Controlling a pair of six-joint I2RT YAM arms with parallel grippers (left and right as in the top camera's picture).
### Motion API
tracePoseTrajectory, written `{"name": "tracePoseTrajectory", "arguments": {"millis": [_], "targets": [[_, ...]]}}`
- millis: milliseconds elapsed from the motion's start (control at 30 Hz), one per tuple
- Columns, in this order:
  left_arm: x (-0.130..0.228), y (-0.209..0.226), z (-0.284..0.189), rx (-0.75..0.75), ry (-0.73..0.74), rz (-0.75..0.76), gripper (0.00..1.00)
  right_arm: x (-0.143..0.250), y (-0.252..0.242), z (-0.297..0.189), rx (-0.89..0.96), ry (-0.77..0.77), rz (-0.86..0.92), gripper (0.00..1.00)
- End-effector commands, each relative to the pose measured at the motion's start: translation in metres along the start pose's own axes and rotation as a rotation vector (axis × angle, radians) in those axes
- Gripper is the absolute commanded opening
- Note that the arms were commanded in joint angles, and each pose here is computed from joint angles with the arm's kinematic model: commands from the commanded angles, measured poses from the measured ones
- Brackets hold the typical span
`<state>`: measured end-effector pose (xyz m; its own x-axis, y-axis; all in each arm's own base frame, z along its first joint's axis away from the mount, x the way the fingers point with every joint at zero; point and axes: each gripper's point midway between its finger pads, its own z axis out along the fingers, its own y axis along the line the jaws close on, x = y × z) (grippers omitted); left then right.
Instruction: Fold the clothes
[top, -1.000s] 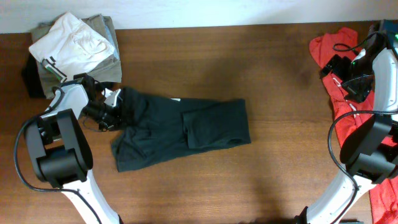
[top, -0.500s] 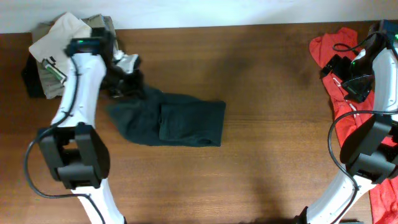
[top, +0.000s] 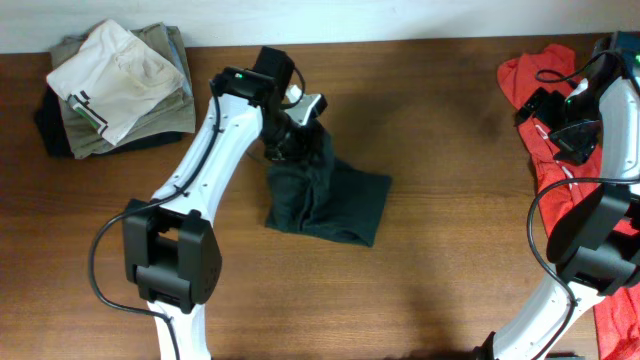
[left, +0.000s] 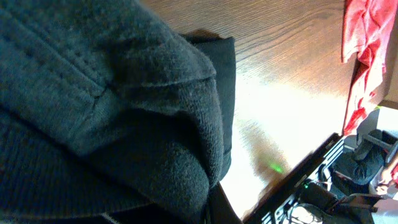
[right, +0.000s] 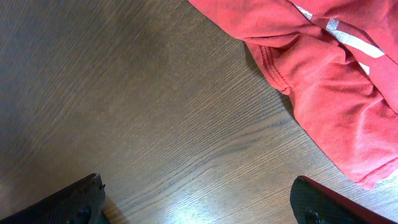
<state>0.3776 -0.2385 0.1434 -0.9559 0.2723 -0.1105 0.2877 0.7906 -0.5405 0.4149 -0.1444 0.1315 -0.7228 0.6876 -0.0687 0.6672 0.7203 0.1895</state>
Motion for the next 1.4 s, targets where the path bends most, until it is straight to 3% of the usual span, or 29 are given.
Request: {"name": "tracePoseTrajectory", "arguments": {"millis": [0,200,233,267,367,533,600,633,667,700,733,833,1000,1100,1167,1267,1300,1367], "targets": [[0.01,-0.024,0.024,-0.004,0.02,0.071,0.01,-0.005,0.0,-0.012,-0.001,-0.038,0.001,0.99],[0.046,-0.046,0.11,0.003,0.075,0.198,0.07,-0.005,0.0,-0.012,-0.001,-0.038,0.001,0.99],[0.052,-0.049,0.124,0.012,0.072,0.231,0.32,-0.005,0.0,-0.012,-0.001,-0.038,0.001,0.99],[0.061,-0.06,0.136,0.02,0.082,0.27,0.99,-0.005,0.0,-0.012,-0.001,-0.038,0.001,0.99],[0.059,-0.09,0.133,0.053,0.061,0.346,0.99,-0.005,0.0,-0.012,-0.001,-0.038,0.001,0.99],[0.032,-0.169,0.028,0.087,-0.117,0.528,0.99,-0.005,0.0,-0.012,-0.001,-0.038,0.001,0.99],[0.015,-0.138,-0.013,-0.136,-0.21,0.486,0.99,-0.005,0.0,-0.012,-0.001,-0.038,0.001,0.99],[0.007,-0.094,-0.033,-0.275,-0.219,0.402,0.99,-0.005,0.0,-0.012,-0.001,-0.038,0.001,0.99],[0.006,-0.068,-0.044,-0.315,-0.201,0.339,0.99,-0.005,0.0,-0.012,-0.001,-0.038,0.001,0.99],[0.011,-0.005,-0.056,-0.346,-0.125,0.167,0.99,-0.005,0.0,-0.012,-0.001,-0.038,0.001,0.99],[0.018,0.026,-0.043,-0.247,-0.045,0.126,0.99,-0.005,0.0,-0.012,-0.001,-0.038,0.001,0.99],[0.031,0.062,0.008,-0.128,0.074,0.088,0.99,-0.005,0.0,-0.012,0.0,-0.038,0.001,0.99],[0.026,0.051,0.045,-0.001,0.093,0.161,0.97,-0.005,0.0,-0.012,-0.001,-0.038,0.001,0.99],[0.03,0.034,0.061,0.03,0.119,0.234,0.85,-0.005,0.0,-0.012,-0.001,-0.038,0.001,0.99],[0.036,0.021,0.067,0.055,0.138,0.253,0.7,-0.005,0.0,-0.012,-0.001,-0.038,0.001,0.99],[0.04,0.014,0.07,0.057,0.154,0.264,0.23,-0.005,0.0,-0.012,-0.001,-0.038,0.001,0.99],[0.042,0.013,0.07,0.058,0.163,0.26,0.12,-0.005,0.0,-0.012,-0.001,-0.038,0.001,0.99],[0.049,0.002,0.061,0.103,0.177,0.244,0.02,-0.005,0.0,-0.012,-0.001,-0.038,0.001,0.98]]}}
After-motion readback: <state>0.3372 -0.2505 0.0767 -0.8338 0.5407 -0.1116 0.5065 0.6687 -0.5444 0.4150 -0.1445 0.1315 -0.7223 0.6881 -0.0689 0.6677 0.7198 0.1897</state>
